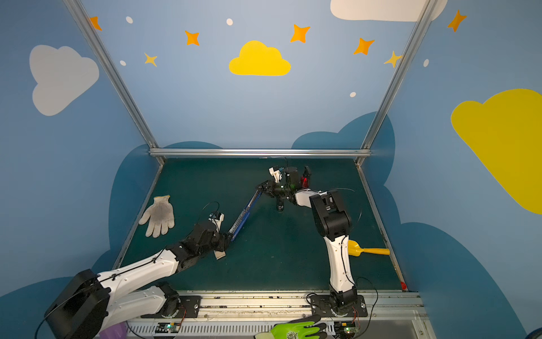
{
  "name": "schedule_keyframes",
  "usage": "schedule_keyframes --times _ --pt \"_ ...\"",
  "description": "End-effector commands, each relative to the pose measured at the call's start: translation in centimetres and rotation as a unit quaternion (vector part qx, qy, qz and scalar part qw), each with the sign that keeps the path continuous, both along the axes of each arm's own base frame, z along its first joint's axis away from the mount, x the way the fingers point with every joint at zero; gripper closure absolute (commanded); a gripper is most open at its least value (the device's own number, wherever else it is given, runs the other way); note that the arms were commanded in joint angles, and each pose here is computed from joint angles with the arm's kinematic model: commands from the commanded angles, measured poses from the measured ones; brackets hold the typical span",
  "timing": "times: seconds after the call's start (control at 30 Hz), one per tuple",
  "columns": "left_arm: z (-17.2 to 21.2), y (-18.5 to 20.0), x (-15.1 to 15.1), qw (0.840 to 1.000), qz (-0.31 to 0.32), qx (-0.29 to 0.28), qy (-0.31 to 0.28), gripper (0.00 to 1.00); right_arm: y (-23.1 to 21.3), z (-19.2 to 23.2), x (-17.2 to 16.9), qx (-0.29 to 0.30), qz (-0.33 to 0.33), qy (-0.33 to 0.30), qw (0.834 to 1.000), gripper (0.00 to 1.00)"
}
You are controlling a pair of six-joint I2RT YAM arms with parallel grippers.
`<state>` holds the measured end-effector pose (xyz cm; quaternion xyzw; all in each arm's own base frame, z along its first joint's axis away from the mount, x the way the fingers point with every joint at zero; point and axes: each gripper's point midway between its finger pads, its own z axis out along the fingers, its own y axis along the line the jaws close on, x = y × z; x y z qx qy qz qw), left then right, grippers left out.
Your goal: Load the staples into the stapler
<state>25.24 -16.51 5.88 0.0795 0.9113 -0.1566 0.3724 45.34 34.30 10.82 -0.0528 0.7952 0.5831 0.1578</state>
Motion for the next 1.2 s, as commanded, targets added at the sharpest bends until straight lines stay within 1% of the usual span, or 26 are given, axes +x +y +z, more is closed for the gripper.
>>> schedule_keyframes --times 0.0,0.1,0.17,0.27,0.6,0.83,0.93,1.0,1.1,1.17 --pt "2.6 -1.6 1.2 0.996 -0.017 -0.056 -0.073 0.42 0.2 1.3 0.4 0.015 0.015 -0.013 1.0 0.85" --pt "2.0 -1.6 0.9 0.995 -0.039 -0.04 -0.082 0.43 0.3 1.1 0.4 0.013 0.015 -0.01 1.0 0.85" --pt "1.9 -1.7 0.7 0.994 -0.05 -0.038 -0.094 0.44 0.3 1.1 0.5 0.014 0.015 -0.01 1.0 0.85" --pt "1.5 -1.8 0.5 0.992 -0.067 -0.029 -0.098 0.46 0.4 1.0 0.4 0.013 0.016 -0.008 1.0 0.85" --pt "-0.4 -2.3 1.8 0.994 -0.068 -0.008 -0.08 0.53 0.4 1.5 0.5 0.016 0.017 -0.013 1.0 0.85" --pt "-0.6 -2.7 1.8 0.994 -0.078 -0.018 -0.071 0.64 0.4 1.4 0.6 0.015 0.016 -0.011 1.0 0.85" --pt "-0.8 -2.8 1.8 0.994 -0.082 -0.018 -0.068 0.66 0.4 1.4 0.6 0.017 0.016 -0.013 1.0 0.85" --pt "-0.9 -3.0 1.8 0.994 -0.088 -0.017 -0.067 0.73 0.5 1.4 0.6 0.017 0.016 -0.012 1.0 0.85" --pt "-1.1 -3.2 2.1 0.994 -0.091 -0.017 -0.062 0.75 0.5 1.5 0.6 0.016 0.015 -0.014 1.0 0.85" --pt "-1.3 -3.4 2.2 0.994 -0.095 -0.017 -0.057 0.79 0.5 1.6 0.7 0.015 0.016 -0.014 1.0 0.85"
